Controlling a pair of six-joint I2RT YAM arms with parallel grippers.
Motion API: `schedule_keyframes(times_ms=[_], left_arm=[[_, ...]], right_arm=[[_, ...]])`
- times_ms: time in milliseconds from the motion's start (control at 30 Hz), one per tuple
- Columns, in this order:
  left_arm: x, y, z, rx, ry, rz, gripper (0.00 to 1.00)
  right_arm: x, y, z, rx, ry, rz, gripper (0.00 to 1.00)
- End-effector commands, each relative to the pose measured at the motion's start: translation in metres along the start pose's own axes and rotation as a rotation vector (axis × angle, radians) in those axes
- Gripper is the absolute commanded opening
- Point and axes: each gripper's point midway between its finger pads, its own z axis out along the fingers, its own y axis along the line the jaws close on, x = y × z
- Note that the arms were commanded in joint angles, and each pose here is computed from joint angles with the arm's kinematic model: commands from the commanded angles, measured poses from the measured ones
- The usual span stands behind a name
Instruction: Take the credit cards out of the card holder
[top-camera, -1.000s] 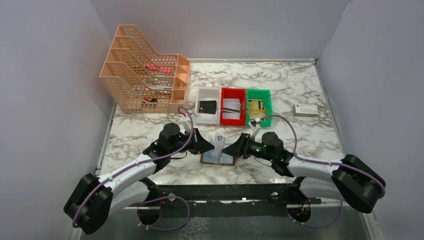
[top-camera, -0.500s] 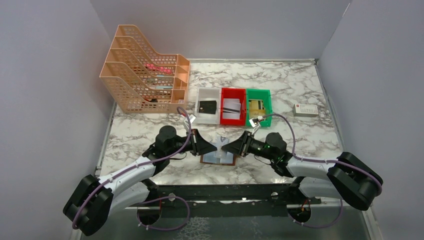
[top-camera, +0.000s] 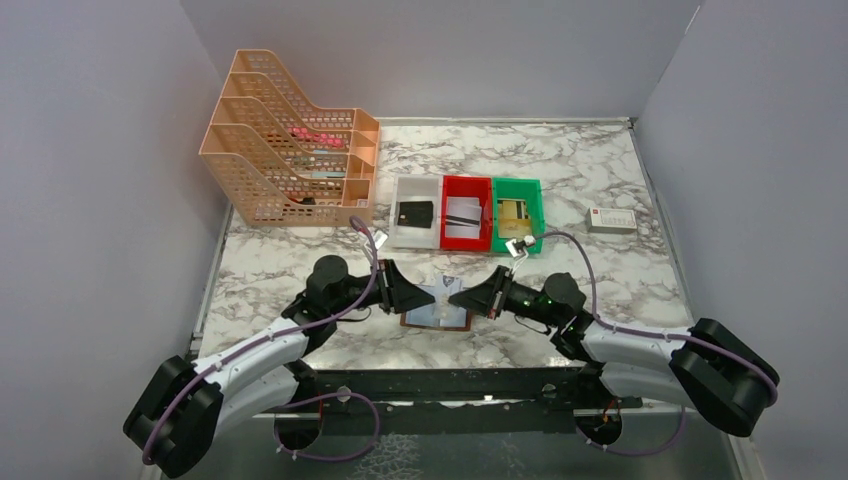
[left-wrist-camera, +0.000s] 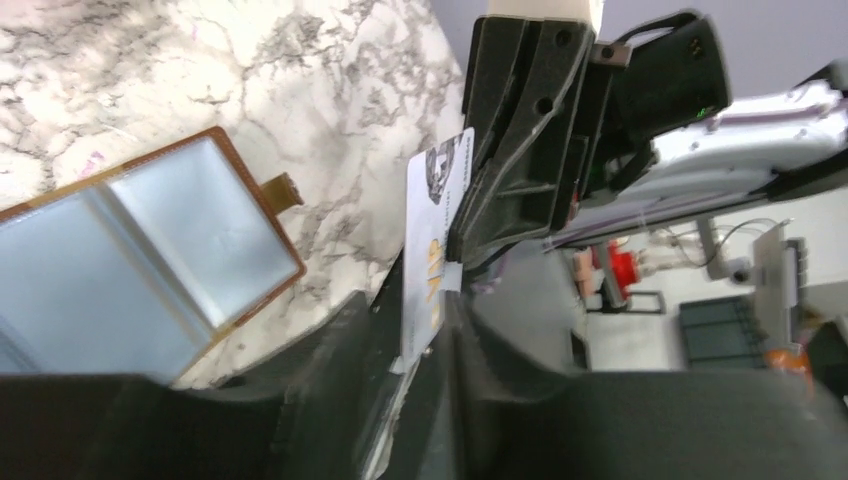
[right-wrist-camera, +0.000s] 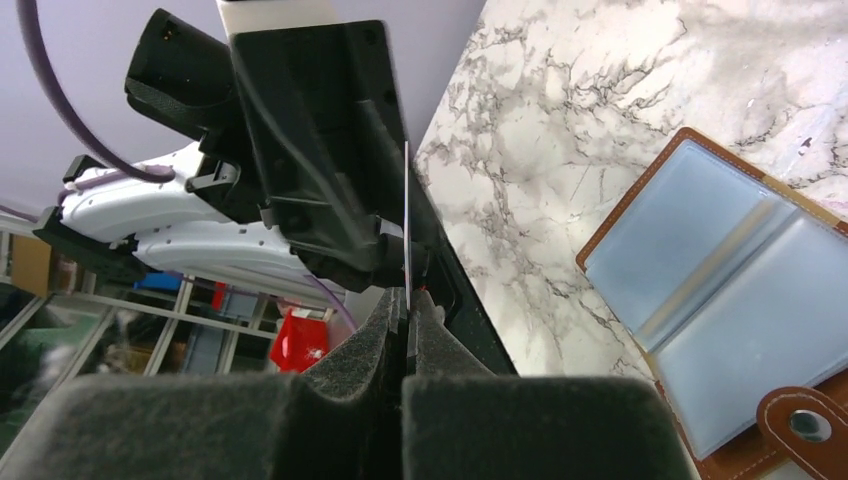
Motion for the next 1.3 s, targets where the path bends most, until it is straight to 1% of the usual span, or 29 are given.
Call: schedule_keyframes(times_ms=[0,67,167,233,333,400,533,600,700,800,933,1000,1133,1200,1267], left_arm=[[-0.006,-0.002,-0.002,0.008,-0.043,0.008,0.52],[-0.006,0.000,-0.002,-0.003,-0.045,0.002,0.66],[-0.006,0.004,-0.003,-0.028,-0.051,0.003,0.79],[-0.008,0.011,-0.004,-0.074,-0.057,0.009,0.86],[-0.015,0.030,-0.009,-0.225,-0.060,0.041,0.92],[-0.023,0.038,-0.016,-0.329,-0.064,0.078,0.95],[-0.045,0.039,-0.033,-0.463,-0.109,0.145,0.99],[-0.058,0.039,-0.044,-0.541,-0.139,0.181,0.99],[-0.081,0.041,-0.069,-0.703,-0.201,0.221,0.99],[-0.101,0.037,-0.090,-0.824,-0.231,0.270,0.99],[-0.120,0.031,-0.116,-0.950,-0.252,0.347,0.99],[-0.128,0.032,-0.130,-1.019,-0.281,0.390,0.99],[-0.135,0.039,-0.153,-1.121,-0.315,0.461,0.99],[-0.133,0.044,-0.161,-1.153,-0.339,0.460,0.99],[-0.128,0.050,-0.162,-1.157,-0.337,0.457,0.99]], right_arm=[[0.000,-0.003,-0.007,0.018,-0.014,-0.006,0.01],[-0.001,-0.006,-0.009,0.040,-0.024,-0.006,0.01],[-0.003,-0.014,-0.011,0.094,-0.040,-0.009,0.01],[-0.005,-0.018,-0.014,0.124,-0.049,-0.013,0.01],[-0.007,-0.024,-0.018,0.164,-0.063,-0.019,0.01],[-0.009,-0.027,-0.021,0.189,-0.072,-0.026,0.01],[-0.012,-0.031,-0.027,0.228,-0.096,-0.041,0.01],[-0.015,-0.032,-0.030,0.244,-0.112,-0.051,0.01],[-0.022,-0.031,-0.035,0.276,-0.131,-0.076,0.01],[-0.029,-0.032,-0.042,0.321,-0.155,-0.104,0.01],[-0.042,-0.031,-0.051,0.369,-0.211,-0.139,0.01],[-0.050,-0.029,-0.055,0.384,-0.235,-0.168,0.01],[-0.065,-0.025,-0.061,0.439,-0.269,-0.228,0.01],[-0.073,-0.025,-0.062,0.471,-0.276,-0.262,0.01],[-0.080,-0.026,-0.063,0.504,-0.285,-0.298,0.01]])
